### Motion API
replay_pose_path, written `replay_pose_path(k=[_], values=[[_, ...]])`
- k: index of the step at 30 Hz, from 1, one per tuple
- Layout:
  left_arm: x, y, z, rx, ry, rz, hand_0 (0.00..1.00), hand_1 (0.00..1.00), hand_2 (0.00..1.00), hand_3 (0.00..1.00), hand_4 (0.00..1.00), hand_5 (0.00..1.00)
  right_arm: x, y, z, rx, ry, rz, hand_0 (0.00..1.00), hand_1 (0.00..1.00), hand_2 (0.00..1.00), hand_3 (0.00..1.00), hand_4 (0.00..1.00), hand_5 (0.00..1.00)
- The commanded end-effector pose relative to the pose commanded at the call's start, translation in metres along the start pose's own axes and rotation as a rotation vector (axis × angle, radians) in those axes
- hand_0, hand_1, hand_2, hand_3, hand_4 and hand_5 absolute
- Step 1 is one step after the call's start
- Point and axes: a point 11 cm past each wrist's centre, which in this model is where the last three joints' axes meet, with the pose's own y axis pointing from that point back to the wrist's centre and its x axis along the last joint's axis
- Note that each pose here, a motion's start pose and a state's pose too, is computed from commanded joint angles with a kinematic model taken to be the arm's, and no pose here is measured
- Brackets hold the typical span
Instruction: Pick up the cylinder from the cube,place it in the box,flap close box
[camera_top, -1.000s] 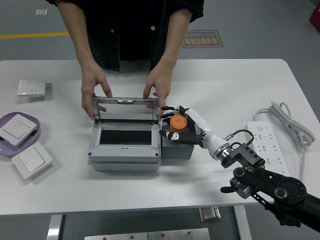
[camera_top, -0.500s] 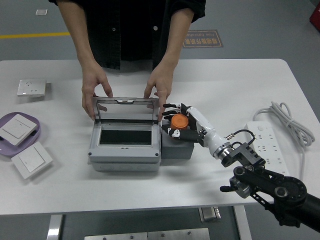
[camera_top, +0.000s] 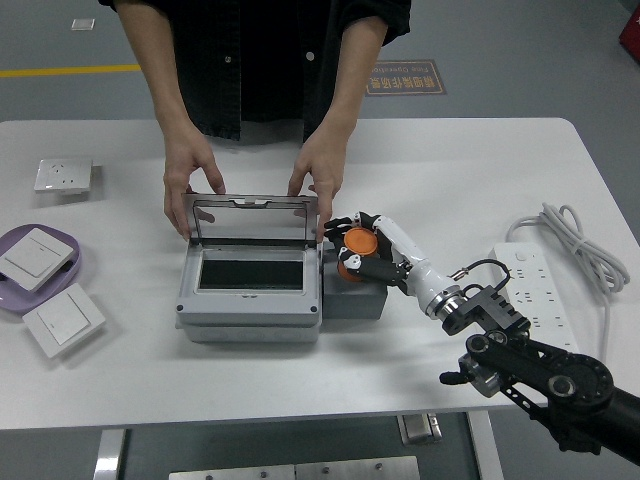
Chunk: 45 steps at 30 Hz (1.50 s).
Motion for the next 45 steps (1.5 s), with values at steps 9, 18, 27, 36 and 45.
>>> replay_pose_path(k=[9, 18, 27, 36, 45], values=[[0.0, 0.0, 0.0, -0.005, 0.004, 0.001, 0.748, 0.736, 0.719, 0.795, 0.701, 0.341, 0.009, -0.003, -0.022, 0.074, -0.06, 0.068, 0.492, 0.477, 0.445, 0.339, 0.002, 0.002], [-0.001, 0.0, -0.002, -0.003, 0.005, 0.002, 0.747, 0.735, 0.718, 0.796, 0.701, 0.341, 0.009, 0.0, -0.077, 0.205, -0.187, 0.093, 0.502, 0.469, 0.417, 0.315, 0.002, 0.002], [0.0, 0.0, -0.003, -0.005, 0.004, 0.008, 0.744, 0.731, 0.716, 0.79, 0.705, 0.349, -0.038, 0.007, -0.156, 0.356, -0.069, -0.098, 0.253, 0.26, 0.286, 0.239, 0.002, 0.002], [0.003, 0.0, 0.0, -0.012, -0.004, 0.017, 0.744, 0.731, 0.714, 0.788, 0.707, 0.352, -0.079, -0.006, -0.179, 0.315, 0.293, -0.27, 0.075, 0.189, 0.253, 0.22, 0.002, 0.002], [0.005, 0.001, 0.005, -0.019, -0.012, 0.02, 0.741, 0.729, 0.713, 0.789, 0.708, 0.356, -0.095, -0.023, -0.16, 0.121, 0.803, -0.33, 0.025, 0.19, 0.24, 0.214, 0.002, 0.002]])
